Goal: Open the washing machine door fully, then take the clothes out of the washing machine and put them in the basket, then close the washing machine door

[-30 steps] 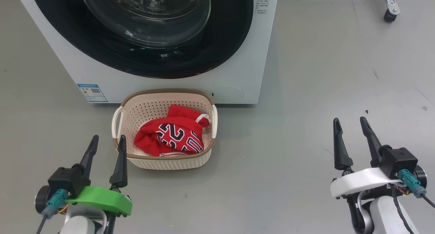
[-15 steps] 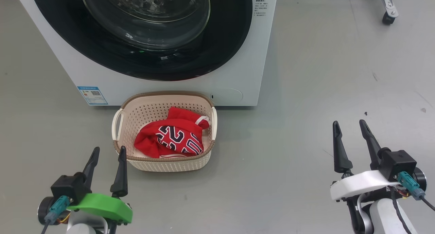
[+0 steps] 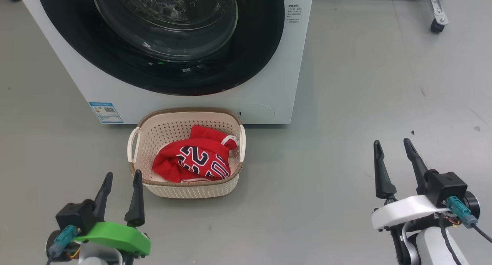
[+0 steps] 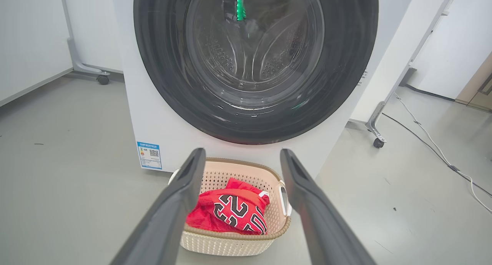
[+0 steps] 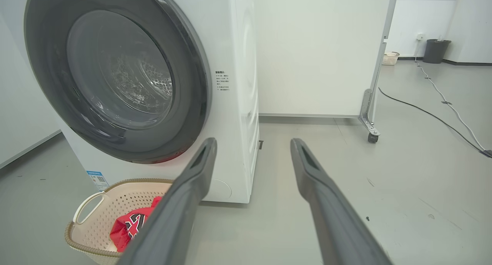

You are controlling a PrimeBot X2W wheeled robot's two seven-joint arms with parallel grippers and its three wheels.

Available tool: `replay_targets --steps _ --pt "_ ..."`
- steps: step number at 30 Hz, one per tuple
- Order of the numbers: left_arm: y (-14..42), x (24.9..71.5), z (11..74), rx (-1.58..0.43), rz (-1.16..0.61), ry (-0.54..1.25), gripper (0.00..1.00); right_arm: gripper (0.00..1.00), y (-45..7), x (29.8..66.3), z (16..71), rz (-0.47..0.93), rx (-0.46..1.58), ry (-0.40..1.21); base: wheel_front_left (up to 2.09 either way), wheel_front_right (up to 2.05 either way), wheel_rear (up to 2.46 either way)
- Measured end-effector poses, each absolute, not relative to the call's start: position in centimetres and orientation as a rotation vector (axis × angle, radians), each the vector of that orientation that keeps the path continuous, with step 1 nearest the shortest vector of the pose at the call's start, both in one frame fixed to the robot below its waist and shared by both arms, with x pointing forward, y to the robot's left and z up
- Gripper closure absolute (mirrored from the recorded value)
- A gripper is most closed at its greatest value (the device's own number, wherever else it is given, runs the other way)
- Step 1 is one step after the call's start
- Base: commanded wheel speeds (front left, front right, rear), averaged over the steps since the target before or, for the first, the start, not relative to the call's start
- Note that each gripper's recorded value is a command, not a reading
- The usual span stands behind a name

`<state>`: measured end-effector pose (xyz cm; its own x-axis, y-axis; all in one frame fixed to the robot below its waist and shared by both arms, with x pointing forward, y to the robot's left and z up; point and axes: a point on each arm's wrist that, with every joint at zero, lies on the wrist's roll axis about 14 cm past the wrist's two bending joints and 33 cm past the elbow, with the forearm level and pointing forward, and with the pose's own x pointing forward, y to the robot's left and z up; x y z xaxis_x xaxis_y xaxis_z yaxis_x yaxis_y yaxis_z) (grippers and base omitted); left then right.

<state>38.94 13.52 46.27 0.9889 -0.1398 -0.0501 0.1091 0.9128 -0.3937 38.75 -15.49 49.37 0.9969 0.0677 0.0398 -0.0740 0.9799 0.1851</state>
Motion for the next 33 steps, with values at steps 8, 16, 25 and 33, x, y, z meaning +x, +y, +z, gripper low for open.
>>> replay_targets --steps 8,16,25,33 --pt "13.4 38.5 46.1 -0.407 -0.128 0.084 0.00 0.00 -15.5 38.5 49.7 0.073 0.187 -0.043 0.00 0.00 0.00" --pt "13.5 38.5 46.2 -0.414 -0.127 0.081 0.00 0.00 -15.4 38.4 49.7 0.073 0.187 -0.042 0.00 0.00 0.00" --pt "13.6 38.4 46.4 -0.421 -0.123 0.077 1.00 1.00 -15.4 38.2 49.6 0.073 0.187 -0.039 0.00 0.00 0.00" --pt "13.3 37.1 44.0 -0.445 -0.103 0.155 1.00 1.00 -15.3 36.8 46.6 0.053 0.219 0.054 0.00 0.00 0.00"
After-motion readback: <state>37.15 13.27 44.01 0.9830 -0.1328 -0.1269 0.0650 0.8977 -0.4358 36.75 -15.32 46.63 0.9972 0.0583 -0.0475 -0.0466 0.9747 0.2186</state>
